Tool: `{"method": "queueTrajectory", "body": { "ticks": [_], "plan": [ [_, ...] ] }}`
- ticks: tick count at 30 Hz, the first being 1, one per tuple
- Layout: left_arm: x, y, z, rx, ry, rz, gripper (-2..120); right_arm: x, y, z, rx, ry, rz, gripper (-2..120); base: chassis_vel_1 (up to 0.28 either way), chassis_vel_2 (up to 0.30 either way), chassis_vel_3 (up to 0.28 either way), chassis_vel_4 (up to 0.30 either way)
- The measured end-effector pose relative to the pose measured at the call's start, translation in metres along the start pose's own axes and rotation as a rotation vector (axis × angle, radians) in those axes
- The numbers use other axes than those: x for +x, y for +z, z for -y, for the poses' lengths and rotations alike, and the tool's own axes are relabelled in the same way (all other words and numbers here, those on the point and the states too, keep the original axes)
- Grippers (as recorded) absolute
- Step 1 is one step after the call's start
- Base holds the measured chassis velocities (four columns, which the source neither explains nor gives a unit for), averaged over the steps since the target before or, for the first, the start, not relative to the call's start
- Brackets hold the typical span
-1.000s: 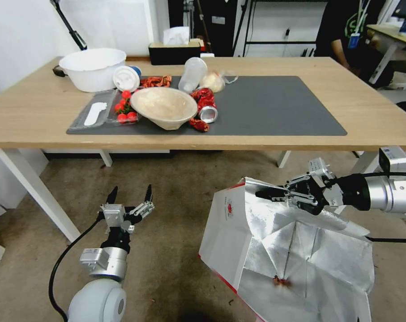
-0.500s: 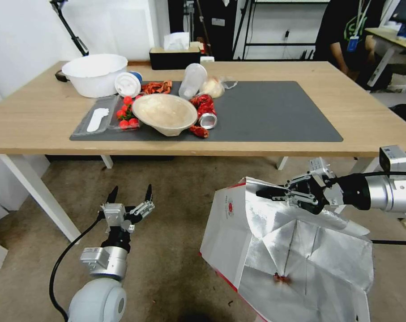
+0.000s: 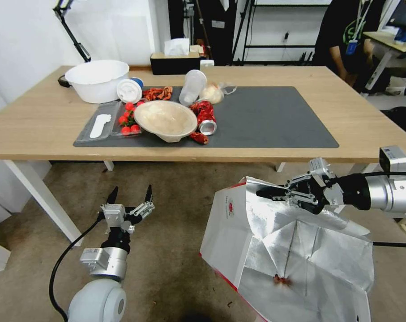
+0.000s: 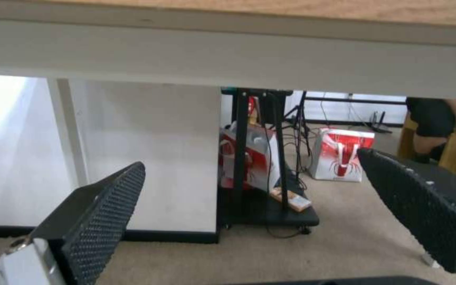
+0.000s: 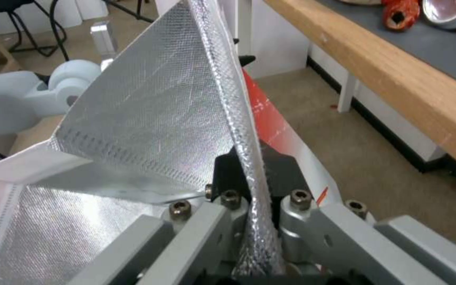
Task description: Pick up the food delivery bag from the floor and place it on the table.
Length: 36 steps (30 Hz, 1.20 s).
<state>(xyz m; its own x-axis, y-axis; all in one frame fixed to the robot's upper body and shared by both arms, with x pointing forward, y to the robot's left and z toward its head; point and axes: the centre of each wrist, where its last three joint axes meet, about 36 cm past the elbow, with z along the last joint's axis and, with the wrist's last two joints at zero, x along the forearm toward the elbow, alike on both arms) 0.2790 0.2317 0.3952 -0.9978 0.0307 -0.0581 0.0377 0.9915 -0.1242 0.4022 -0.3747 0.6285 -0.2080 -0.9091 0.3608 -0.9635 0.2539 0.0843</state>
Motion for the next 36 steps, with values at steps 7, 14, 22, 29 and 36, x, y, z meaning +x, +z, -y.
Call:
{"method": "queueTrajectory", "body": {
  "ticks": [7,14,22,29,36],
  "plan": [
    [0.0013,0.0006,0.0005,0.001,0.0,-0.002,100,0.0002,0.0008,0.0005,-0.001,0.002,0.0,0,0.0,0.0,0.0,0.0],
    [0.0026,0.0001,0.0006,0.0,-0.001,-0.002,100,-0.0001,0.0012,0.0002,-0.001,0.001,0.002,0,0.0,0.0,0.0,0.0],
    [0.0031,-0.0003,0.0002,0.0,-0.004,0.001,100,-0.0001,0.0011,0.0002,0.0,0.001,0.001,0,0.0,0.0,0.0,0.0],
    [0.0024,-0.0008,-0.0006,-0.002,-0.005,0.004,100,0.0004,0.0003,0.0004,0.001,0.003,0.002,0,0.0,0.0,0.0,0.0],
    [0.0016,-0.0003,-0.0007,-0.002,-0.005,0.004,100,0.0007,0.0,0.0007,0.002,0.005,0.003,0,0.0,0.0,0.0,0.0]
  ]
}}
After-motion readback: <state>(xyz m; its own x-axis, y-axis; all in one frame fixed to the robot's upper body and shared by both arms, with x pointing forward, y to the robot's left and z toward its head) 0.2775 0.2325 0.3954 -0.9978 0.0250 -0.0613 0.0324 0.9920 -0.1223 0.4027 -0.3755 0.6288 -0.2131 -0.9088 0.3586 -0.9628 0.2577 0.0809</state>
